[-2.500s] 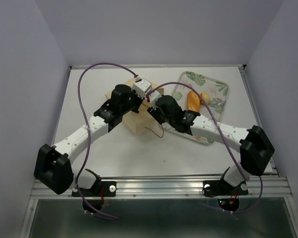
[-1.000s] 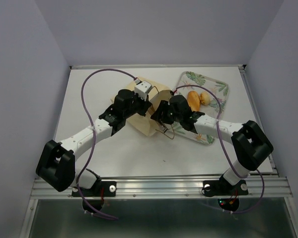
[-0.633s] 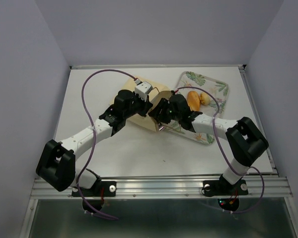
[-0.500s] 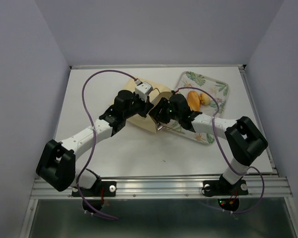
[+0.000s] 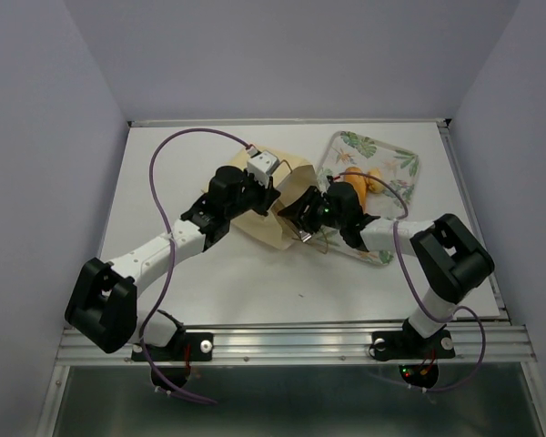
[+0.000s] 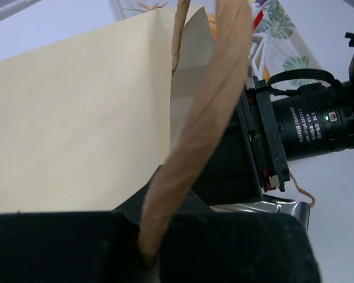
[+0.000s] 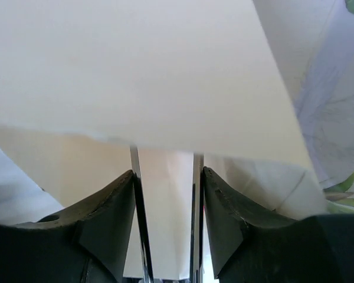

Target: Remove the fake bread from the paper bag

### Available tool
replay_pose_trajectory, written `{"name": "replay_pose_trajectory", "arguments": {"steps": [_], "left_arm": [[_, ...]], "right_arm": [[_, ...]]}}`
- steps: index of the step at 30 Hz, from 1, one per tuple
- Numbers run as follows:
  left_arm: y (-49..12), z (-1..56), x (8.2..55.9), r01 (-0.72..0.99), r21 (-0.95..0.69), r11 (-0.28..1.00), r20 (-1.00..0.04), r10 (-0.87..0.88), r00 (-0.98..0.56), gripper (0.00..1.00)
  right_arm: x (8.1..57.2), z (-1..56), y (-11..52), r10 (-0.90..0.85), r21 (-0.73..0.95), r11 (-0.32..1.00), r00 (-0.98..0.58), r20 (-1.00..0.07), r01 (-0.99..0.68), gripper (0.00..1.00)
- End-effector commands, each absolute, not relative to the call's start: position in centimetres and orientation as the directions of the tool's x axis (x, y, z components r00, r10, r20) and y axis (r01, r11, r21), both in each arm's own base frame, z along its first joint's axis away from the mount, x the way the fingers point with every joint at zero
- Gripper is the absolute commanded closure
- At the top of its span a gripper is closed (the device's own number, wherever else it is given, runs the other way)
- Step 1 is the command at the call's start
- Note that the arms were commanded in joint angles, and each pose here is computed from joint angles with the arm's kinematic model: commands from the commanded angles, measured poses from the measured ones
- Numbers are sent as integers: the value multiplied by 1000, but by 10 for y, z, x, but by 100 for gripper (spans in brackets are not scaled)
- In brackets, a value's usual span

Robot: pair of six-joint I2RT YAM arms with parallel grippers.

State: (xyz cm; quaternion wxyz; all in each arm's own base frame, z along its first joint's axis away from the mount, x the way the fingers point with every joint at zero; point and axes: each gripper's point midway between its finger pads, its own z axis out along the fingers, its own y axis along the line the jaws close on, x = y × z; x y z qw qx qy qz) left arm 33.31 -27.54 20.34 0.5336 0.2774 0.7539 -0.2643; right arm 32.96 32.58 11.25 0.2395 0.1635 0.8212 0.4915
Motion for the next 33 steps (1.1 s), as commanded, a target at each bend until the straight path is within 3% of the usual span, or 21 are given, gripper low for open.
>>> {"name": "replay_pose_trajectory", "arguments": {"steps": [1,12,19,33], "left_arm": [[-281,244,333,734,-59,677,-981,96,-167,100],[-282,245,317,780,-37,625,-981,126,-148,100],[-279,246,317,771,-37,636,-981,123,-149,100],[-285,233,302,809,-96,580,-972,121,-201,100]], "right_arm": [[330,160,338,487,942,320,-836,-255,-101,47],[338,162,346,488,964,257,-853,-185,-62,46],[340,141,340,532,955,289,-840,-108,60,46],[368,156,340,622,963,262,-775,-115,67,44]]}}
